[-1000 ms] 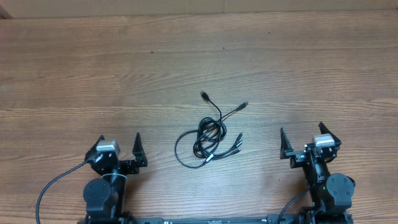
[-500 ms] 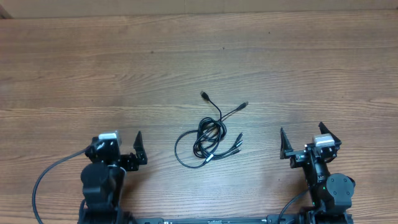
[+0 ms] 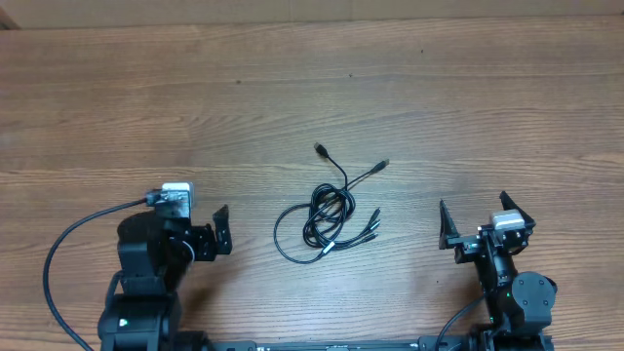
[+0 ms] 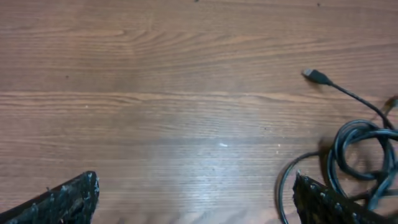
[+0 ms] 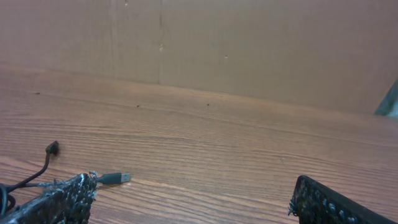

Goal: Untangle cables
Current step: 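Raise the left gripper and move it over the black cable bundle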

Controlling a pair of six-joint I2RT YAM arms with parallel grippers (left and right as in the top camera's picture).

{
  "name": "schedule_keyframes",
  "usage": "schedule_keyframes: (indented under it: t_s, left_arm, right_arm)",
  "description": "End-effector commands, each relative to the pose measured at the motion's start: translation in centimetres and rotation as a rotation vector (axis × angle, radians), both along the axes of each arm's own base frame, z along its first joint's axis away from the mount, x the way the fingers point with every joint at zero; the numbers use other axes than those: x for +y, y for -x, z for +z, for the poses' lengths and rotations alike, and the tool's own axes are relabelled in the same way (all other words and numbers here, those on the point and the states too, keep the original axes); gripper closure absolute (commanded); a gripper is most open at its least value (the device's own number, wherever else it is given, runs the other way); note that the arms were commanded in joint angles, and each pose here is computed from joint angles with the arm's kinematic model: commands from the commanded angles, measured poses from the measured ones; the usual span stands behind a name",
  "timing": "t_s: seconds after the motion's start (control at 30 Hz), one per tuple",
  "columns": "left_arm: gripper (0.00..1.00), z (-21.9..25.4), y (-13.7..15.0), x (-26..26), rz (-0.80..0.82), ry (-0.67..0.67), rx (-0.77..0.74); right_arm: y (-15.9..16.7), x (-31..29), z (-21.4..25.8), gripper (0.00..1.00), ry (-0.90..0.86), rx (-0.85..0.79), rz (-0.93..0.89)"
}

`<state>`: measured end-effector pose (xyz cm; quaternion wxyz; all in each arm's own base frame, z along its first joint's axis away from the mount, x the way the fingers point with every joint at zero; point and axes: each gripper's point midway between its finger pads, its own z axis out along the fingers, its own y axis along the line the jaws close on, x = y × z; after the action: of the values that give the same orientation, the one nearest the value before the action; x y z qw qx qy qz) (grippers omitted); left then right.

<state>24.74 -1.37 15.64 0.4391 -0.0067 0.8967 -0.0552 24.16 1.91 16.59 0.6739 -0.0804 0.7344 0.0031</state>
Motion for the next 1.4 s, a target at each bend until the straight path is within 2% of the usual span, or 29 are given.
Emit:
schedule_keyframes:
  t_s: [0.0,0.13,0.23,0.47,0.97,1.13,1.27,1.37]
  left_arm:
    - [0.01,2.8,0.3,-0.4,-0.021,0.014,-0.001]
    - [0.00,5.1,1.1,-0.4,-0.016,0.016,0.010]
    - [0.00,5.9,1.6,0.6,0.068,0.023,0.027]
    - [0.00,4.8,1.5,1.4,0.141,0.034,0.103]
    - [0.00,4.2,-1.4,1.5,0.131,0.015,0.226]
    - [0.00,4.8,-2.6,0.2,0.059,-0.015,0.279]
    - [0.00,5.7,-3.8,-3.9,-0.133,-0.086,0.296]
    - [0.00,5.2,-3.9,-6.0,-0.209,-0.103,0.329]
  right_arm:
    - [0.0,0.2,0.1,0.00,0.003,-0.012,0.008]
    - [0.0,0.2,0.1,0.00,0.003,-0.012,0.008]
    - [0.0,0.2,0.1,0.00,0.003,-0.012,0.008]
    - [0.0,0.2,0.1,0.00,0.003,-0.012,0.008]
    - [0.0,0.2,0.1,0.00,0.003,-0.012,0.008]
    - [0.0,0.2,0.1,0.00,0.003,-0.012,0.008]
    - [0.0,0.2,0.1,0.00,0.003,-0.012,0.008]
    - [0.0,0.2,0.1,0.00,0.003,-0.012,0.008]
